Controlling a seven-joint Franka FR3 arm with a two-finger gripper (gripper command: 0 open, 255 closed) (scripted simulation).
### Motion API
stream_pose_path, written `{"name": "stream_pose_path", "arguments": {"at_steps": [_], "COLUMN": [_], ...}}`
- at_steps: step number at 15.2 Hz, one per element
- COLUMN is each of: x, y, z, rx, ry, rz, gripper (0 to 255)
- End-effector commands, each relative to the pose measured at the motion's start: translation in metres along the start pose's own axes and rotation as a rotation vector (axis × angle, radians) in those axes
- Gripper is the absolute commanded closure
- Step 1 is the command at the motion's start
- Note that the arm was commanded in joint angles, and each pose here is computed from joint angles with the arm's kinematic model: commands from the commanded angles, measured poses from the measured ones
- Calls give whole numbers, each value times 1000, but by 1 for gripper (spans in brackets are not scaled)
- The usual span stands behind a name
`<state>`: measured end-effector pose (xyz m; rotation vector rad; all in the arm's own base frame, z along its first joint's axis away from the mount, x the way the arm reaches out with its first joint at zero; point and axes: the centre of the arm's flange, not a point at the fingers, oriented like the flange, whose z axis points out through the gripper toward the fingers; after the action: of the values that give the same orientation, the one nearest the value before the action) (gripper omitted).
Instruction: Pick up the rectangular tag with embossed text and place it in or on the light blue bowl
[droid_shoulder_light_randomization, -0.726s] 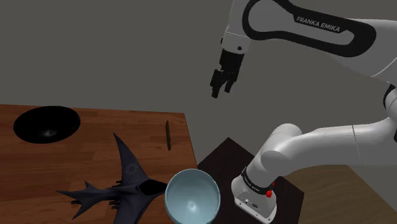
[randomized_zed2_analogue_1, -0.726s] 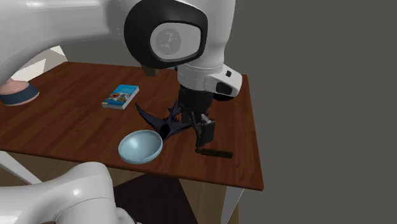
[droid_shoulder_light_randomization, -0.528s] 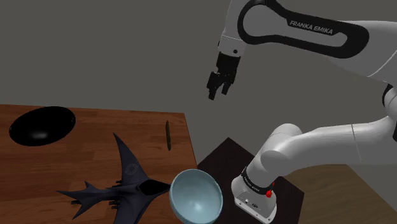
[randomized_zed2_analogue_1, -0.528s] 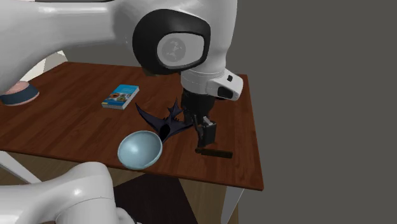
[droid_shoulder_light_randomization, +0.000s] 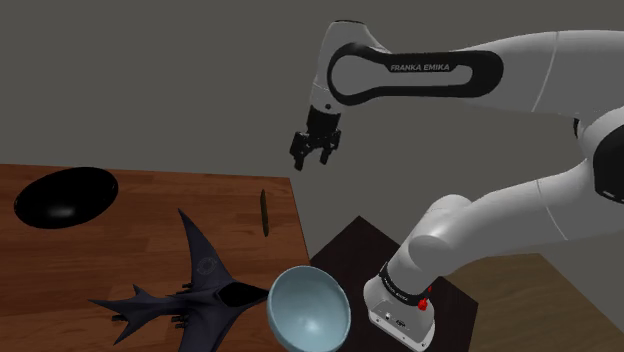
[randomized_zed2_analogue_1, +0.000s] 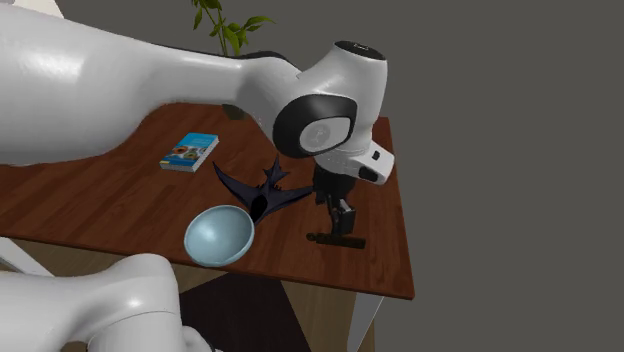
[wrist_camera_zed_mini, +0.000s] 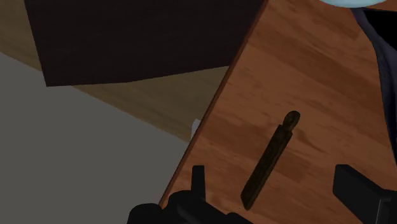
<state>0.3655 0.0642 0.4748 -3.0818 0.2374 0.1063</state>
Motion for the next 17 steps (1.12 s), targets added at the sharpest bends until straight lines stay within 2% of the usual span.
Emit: {"name": "stream_pose_path", "arguments": {"at_steps": [1,17], "x": [15,145], "y": [-4,-24], "z": [21,164], "rx": [4,30], "ry": [11,77], "rz": [35,294], "gripper": [0,0]}}
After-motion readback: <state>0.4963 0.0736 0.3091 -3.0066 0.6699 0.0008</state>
